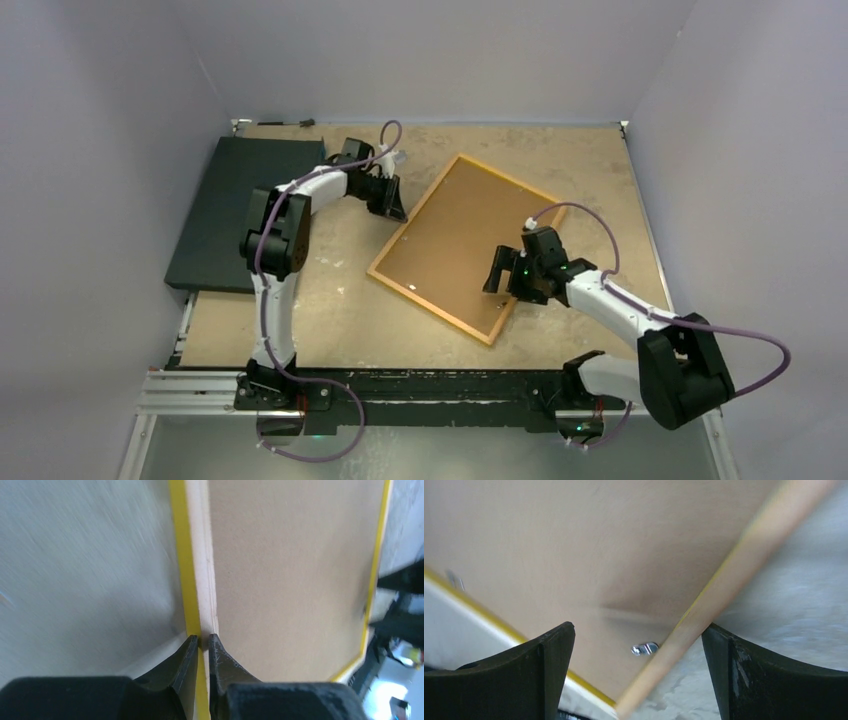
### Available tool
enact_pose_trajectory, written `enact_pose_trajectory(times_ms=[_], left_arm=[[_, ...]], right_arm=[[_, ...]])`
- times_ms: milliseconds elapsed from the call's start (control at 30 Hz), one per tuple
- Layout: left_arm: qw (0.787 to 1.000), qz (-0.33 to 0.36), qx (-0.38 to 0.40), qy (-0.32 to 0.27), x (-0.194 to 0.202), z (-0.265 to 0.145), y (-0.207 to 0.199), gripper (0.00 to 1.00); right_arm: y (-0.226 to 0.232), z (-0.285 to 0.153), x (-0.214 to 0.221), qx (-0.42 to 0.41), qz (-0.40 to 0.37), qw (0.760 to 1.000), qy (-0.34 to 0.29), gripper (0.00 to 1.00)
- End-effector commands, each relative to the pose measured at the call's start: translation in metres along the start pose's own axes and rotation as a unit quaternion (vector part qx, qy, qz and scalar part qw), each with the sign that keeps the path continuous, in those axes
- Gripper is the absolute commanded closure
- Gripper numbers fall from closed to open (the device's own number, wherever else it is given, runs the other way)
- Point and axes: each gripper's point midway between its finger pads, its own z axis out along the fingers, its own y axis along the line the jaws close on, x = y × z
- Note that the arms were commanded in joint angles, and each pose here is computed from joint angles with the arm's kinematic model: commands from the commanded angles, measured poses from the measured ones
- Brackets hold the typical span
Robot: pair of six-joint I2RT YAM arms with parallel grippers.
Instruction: Put the photo into the frame
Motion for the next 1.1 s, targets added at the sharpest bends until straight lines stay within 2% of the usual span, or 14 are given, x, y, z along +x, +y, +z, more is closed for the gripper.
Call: enact_pose_trajectory(times_ms=[0, 133, 267, 500, 567, 633, 733, 800, 867, 900, 1000, 1067], left_arm=[[0.999, 0.023, -0.018, -0.031, -0.041, 0.027, 0.022, 0.91], [0.999, 0.03, 0.009, -0.039, -0.068, 0.033, 0.013, 0.92], [0.998, 0.059, 0.01, -0.036, -0.084, 0.017, 0.003, 0.89], [0.994, 0.075, -0.031, -0.067, -0.107, -0.092, 0.002, 0.73], [0.993, 0.079, -0.055, -0.071, -0.096, -0.124, 0.001, 0.71], [0.992, 0.077, -0.081, -0.052, -0.069, -0.137, 0.004, 0.71], [0.994, 0.051, -0.098, -0.019, -0.017, -0.138, 0.007, 0.71], [0.996, 0.024, -0.086, 0.0, 0.014, -0.133, 0.004, 0.72], [0.998, -0.003, -0.065, 0.018, 0.041, -0.123, 0.0, 0.73], [0.998, -0.013, -0.051, 0.025, 0.052, -0.118, -0.001, 0.74], [0.998, -0.029, -0.04, 0.04, 0.073, -0.102, 0.003, 0.77], [0.997, -0.019, -0.054, 0.053, 0.082, -0.094, 0.009, 0.79]], right_arm=[[0.057, -0.012, 0.022, -0.113, -0.063, 0.99, 0.057, 0.01], [0.08, -0.005, 0.049, -0.157, -0.11, 0.975, 0.111, 0.01], [0.098, -0.017, 0.039, -0.176, -0.145, 0.968, 0.103, 0.01], [0.141, -0.047, 0.006, -0.23, -0.163, 0.957, 0.067, 0.01], [0.157, -0.052, -0.006, -0.256, -0.166, 0.951, 0.047, 0.01], [0.176, -0.054, -0.02, -0.284, -0.159, 0.945, 0.025, 0.01], [0.206, -0.048, -0.048, -0.315, -0.183, 0.931, -0.011, 0.01], [0.227, -0.042, -0.06, -0.352, -0.205, 0.913, -0.026, 0.01], [0.24, -0.03, -0.071, -0.36, -0.218, 0.906, -0.037, 0.02], [0.244, -0.022, -0.084, -0.35, -0.22, 0.909, -0.052, 0.02], [0.23, 0.005, -0.159, -0.24, -0.225, 0.932, -0.151, 0.01], [0.202, 0.016, -0.22, -0.185, -0.178, 0.945, -0.201, 0.01]])
